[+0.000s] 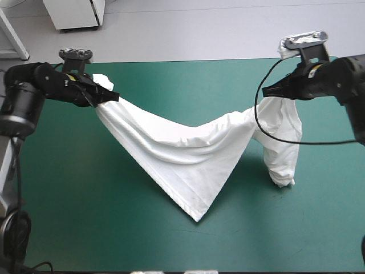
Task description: Fold the cloth
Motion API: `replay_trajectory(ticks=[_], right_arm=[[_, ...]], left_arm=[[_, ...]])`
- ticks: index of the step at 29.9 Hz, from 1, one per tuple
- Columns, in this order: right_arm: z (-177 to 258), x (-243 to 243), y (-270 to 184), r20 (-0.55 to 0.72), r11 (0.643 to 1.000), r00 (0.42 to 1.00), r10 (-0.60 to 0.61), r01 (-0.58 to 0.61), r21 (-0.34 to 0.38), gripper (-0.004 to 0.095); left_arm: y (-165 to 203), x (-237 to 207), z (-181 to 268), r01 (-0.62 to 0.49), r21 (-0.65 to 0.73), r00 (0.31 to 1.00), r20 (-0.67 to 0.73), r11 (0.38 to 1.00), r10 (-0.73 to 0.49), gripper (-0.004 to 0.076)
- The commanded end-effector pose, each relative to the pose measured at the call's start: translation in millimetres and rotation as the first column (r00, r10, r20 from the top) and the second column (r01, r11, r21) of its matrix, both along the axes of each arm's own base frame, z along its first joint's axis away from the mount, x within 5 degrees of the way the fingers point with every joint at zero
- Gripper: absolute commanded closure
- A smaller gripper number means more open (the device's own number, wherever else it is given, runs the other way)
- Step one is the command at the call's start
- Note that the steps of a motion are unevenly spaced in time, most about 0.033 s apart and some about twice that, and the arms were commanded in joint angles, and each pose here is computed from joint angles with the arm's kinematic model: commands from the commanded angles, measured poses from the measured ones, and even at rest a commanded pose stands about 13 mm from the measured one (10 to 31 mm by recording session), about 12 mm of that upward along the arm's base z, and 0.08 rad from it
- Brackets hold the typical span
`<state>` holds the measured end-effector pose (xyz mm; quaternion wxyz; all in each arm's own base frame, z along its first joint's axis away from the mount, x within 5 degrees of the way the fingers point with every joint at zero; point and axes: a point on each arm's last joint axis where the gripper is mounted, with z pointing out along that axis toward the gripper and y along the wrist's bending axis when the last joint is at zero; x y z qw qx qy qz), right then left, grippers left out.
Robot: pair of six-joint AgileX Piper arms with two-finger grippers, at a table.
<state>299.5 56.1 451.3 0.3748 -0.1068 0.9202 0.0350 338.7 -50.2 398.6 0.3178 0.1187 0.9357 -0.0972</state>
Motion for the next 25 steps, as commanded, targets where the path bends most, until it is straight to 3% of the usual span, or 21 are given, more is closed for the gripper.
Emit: replay_trajectory(ticks=[1,10,19,22,25], right_arm=[[-21.2,41.2,4.3,0.057,1.0,0.998,-0.017,0.018,-0.025,0.0925],[-120.2,134.0,18.3,-0.105,0.998,0.992,-0.068,0.067,-0.016,0.0925],[-144.4,154.2,13.2,-0.103,0.988,0.983,-0.154,0.152,-0.021,0.0916],[-145.5,152.9,13.4,-0.119,0.991,0.984,-0.13,0.126,-0.039,0.0798],[-149.1,147.5,15.5,-0.192,0.992,0.973,-0.127,0.126,-0.02,0.0604]], left_arm=[[-2.2,31.2,-19.3,-0.02,-0.022,0.999,0.037,1.0,0.021,0.0733],[-3.1,88.2,-108.9,-0.041,0.037,0.995,-0.094,0.998,0.044,0.0733],[-0.4,110.9,-130.4,-0.092,0.055,0.996,0.0,0.994,0.092,0.0728],[-0.3,113.8,-128.8,-0.089,0.058,0.995,0.038,0.994,0.087,0.065],[-0.4,112.1,-130.0,-0.085,0.06,0.996,0.015,0.995,0.085,0.0484]])
